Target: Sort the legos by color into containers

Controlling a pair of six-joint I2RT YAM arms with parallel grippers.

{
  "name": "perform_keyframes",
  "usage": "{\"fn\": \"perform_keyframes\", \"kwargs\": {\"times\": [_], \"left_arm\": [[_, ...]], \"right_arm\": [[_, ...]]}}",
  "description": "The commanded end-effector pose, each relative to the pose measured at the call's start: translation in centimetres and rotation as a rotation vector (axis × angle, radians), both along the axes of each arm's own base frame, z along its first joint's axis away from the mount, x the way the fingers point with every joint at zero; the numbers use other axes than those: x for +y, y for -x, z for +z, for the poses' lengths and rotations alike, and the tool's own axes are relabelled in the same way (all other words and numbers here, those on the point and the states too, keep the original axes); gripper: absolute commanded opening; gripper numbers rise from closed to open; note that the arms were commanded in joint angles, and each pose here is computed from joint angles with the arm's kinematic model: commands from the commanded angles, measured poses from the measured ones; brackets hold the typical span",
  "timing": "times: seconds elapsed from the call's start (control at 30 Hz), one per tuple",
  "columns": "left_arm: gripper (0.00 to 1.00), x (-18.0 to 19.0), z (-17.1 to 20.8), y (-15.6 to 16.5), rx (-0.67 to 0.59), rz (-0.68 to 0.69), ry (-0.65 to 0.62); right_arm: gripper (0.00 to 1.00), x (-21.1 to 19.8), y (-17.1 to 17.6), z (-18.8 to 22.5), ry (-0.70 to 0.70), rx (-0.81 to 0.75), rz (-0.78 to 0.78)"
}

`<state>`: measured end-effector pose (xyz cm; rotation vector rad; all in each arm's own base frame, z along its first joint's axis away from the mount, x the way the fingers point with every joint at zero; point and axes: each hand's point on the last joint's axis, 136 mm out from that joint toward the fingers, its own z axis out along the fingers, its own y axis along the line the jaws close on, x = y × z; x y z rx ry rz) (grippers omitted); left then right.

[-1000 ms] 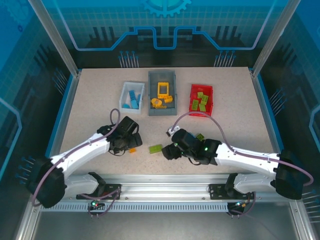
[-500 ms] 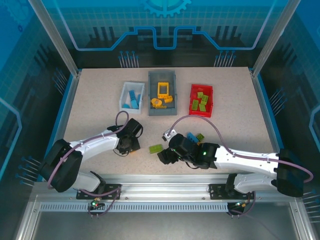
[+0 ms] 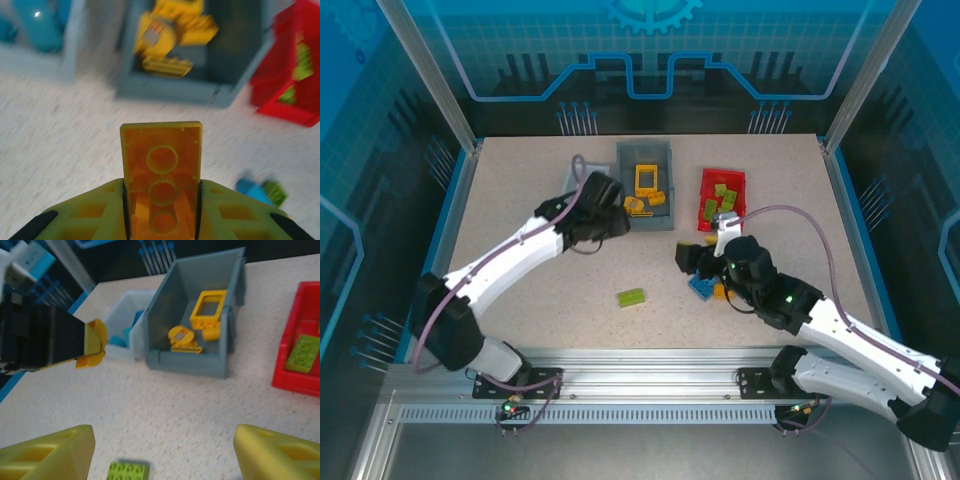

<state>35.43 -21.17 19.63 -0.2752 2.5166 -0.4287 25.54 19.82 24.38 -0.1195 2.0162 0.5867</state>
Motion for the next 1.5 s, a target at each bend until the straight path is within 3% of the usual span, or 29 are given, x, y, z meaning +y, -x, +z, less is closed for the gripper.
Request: {"fn": "perform_keyframes", "kwargs": {"times": [0.0, 0.17, 0.37, 0.47, 0.57, 0.77, 1.03, 1.27, 1.37, 1.47], "left_arm": [[0.32, -2.2, -0.4, -2.5, 0.013, -0.096, -0.058], [0.32, -5.5, -2.6, -7.8, 0.054, -0.137, -0.06], [0.37, -6.7, -6.2, -12.2, 0.113, -0.134, -0.028], [0.42, -7.0, -7.6, -12.9, 0.145, -0.135, -0.004], [0.54, -7.1, -8.7, -12.8, 0.171, -0.133, -0.002], [0.63, -6.4, -6.3, -12.3, 0.137, -0.121, -0.004], [0.65, -7.1, 0.2, -8.3, 0.007, -0.148, 0.033], [0.66, -8.2, 1.9, -2.0, -0.046, -0.195, 0.064], [0.66, -7.5, 2.8, 0.9, -0.102, -0.179, 0.058], [0.66, -5.3, 3.8, 3.9, -0.163, -0.125, 0.05]], "right_arm": [[0.75, 0.1, -1.8, 1.8, -0.07, -0.034, -0.009], [0.76, 0.3, -3.8, 2.8, -0.08, -0.031, -0.023], [0.76, 0.7, -4.2, 3.0, -0.09, -0.017, -0.012], [0.76, 0.7, -4.1, 2.4, -0.083, -0.001, -0.012], [0.76, 0.5, -3.9, 1.6, -0.072, 0.019, -0.014], [0.76, -0.1, -3.4, 0.6, -0.046, 0.045, -0.025], [0.75, -3.3, -1.8, -1.0, 0.078, 0.093, -0.1], [0.72, -5.7, 0.3, -2.0, 0.193, 0.169, -0.117], [0.71, -4.0, 1.2, -3.4, 0.266, 0.216, -0.012], [0.75, 1.2, 3.4, -5.5, 0.353, 0.217, 0.271]]}}
